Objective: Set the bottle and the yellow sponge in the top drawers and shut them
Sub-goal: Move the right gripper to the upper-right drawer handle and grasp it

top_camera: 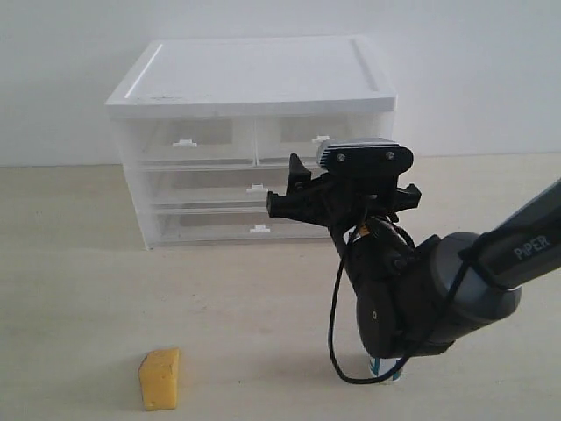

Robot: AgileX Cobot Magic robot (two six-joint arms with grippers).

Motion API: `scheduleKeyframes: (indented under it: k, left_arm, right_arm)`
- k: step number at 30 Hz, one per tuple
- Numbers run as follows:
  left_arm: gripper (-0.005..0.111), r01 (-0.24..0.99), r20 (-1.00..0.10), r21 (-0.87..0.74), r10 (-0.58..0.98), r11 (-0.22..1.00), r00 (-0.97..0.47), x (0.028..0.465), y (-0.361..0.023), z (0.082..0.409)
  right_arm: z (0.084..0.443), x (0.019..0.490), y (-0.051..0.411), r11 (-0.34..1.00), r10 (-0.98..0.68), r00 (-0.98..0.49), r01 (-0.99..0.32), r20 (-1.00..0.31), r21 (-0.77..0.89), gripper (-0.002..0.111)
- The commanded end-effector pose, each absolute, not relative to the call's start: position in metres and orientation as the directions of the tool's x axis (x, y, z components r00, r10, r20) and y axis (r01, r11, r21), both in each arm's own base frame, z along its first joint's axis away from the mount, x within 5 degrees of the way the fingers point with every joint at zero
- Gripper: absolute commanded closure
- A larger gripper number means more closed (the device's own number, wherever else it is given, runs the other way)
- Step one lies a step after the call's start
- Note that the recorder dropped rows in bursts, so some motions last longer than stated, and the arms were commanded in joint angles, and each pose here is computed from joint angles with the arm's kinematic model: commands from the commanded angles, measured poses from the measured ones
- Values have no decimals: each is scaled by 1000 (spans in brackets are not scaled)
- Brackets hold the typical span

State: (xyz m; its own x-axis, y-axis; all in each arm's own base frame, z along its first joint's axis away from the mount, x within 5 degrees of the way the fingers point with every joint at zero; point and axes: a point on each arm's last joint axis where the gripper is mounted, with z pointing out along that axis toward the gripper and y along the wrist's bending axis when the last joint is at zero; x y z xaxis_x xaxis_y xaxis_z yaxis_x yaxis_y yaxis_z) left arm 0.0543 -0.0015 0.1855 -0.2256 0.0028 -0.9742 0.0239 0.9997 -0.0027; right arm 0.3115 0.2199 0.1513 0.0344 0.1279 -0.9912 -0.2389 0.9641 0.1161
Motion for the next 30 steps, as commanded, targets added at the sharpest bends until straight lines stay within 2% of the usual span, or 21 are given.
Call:
scheduleKeyframes:
  k: [1, 15, 27, 28, 30]
  left_arm:
    - [103, 22, -976, -18, -13, 1000, -219, 54, -2, 185]
    - [103, 22, -976, -18, -13, 1000, -219, 54, -2, 185]
    - [103, 22, -976, -18, -13, 1000, -219, 54, -2, 185]
    - [103, 22, -976, -18, -13, 1000, -219, 54, -2, 185]
    - [103, 22, -976, -18, -13, 1000, -219, 54, -2, 185]
  right_arm:
    - [151, 321, 224, 974, 131, 59, -194, -990, 117, 39]
    - [154, 347, 238, 988, 113, 114, -115, -987, 100, 40]
    - [150, 367, 220, 994, 109, 125, -36, -986, 105, 40]
    - [150, 367, 221, 994, 110, 124, -39, -986, 106, 46]
    - [151, 364, 224, 994, 109, 124, -47, -986, 103, 69]
